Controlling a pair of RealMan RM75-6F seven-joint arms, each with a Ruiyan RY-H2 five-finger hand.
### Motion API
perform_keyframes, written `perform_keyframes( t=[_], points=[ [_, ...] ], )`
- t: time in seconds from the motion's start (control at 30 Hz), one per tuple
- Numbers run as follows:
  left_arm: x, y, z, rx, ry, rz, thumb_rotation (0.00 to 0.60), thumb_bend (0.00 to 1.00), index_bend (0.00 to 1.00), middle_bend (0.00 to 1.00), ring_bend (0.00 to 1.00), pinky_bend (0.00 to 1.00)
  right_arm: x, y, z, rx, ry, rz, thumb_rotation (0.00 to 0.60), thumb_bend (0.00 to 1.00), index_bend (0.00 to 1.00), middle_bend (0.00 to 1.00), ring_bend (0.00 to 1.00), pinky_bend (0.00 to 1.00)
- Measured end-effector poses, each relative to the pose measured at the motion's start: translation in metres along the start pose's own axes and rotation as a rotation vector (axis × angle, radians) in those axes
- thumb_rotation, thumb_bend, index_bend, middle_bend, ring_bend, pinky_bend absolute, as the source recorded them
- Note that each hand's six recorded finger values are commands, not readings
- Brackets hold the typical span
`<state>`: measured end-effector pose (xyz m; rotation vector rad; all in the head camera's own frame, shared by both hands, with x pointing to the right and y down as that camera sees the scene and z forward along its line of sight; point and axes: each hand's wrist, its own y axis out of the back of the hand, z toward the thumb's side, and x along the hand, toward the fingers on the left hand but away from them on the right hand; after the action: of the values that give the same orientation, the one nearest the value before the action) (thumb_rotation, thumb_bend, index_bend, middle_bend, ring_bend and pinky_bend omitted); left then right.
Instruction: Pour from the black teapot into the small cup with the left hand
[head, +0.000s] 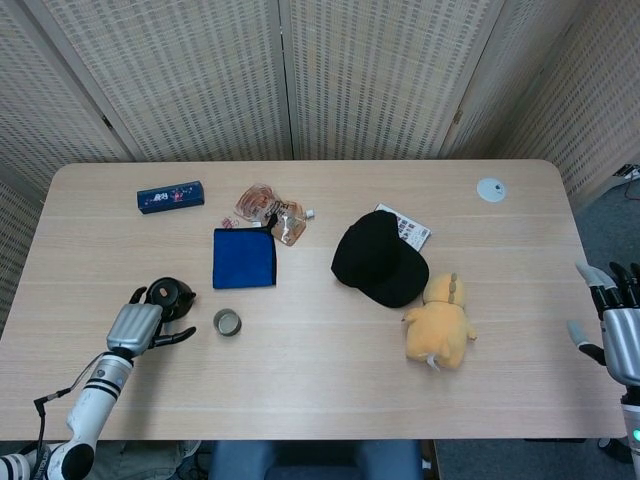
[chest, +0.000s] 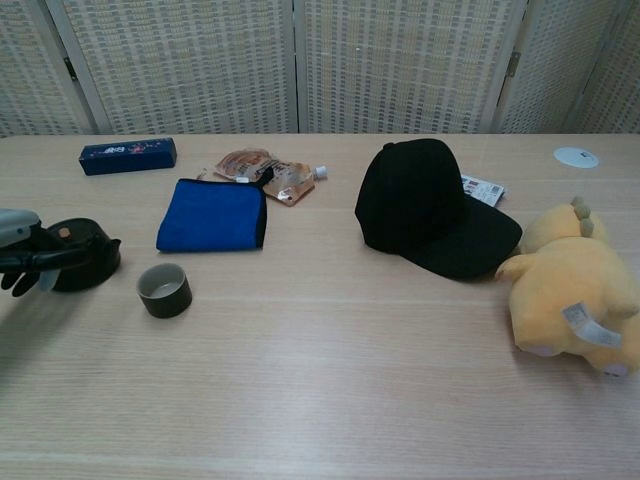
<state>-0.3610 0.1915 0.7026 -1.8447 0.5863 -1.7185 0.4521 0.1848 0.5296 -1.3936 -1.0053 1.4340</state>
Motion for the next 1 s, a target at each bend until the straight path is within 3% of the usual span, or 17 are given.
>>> perform_keyframes(
  t=[0.67, 1.0],
  points=[
    [0.012, 0.02, -0.005, -0.038, -0.01, 0.047, 0.0, 0.06, 0.88, 0.96, 0.87, 0.0, -0.002, 0.001, -0.002, -0.006, -0.01, -0.014, 0.6, 0.27, 0.14, 0.21, 0.08, 0.07],
    [0.022, 0.033, -0.01, -0.12, -0.004, 0.061, 0.008, 0.06, 0.9, 0.99, 0.9, 0.0, -0.003, -0.001, -0.002, -0.008, -0.013, -0.009, 0.6, 0.27, 0.14, 0.21, 0.08, 0.07]
  ],
)
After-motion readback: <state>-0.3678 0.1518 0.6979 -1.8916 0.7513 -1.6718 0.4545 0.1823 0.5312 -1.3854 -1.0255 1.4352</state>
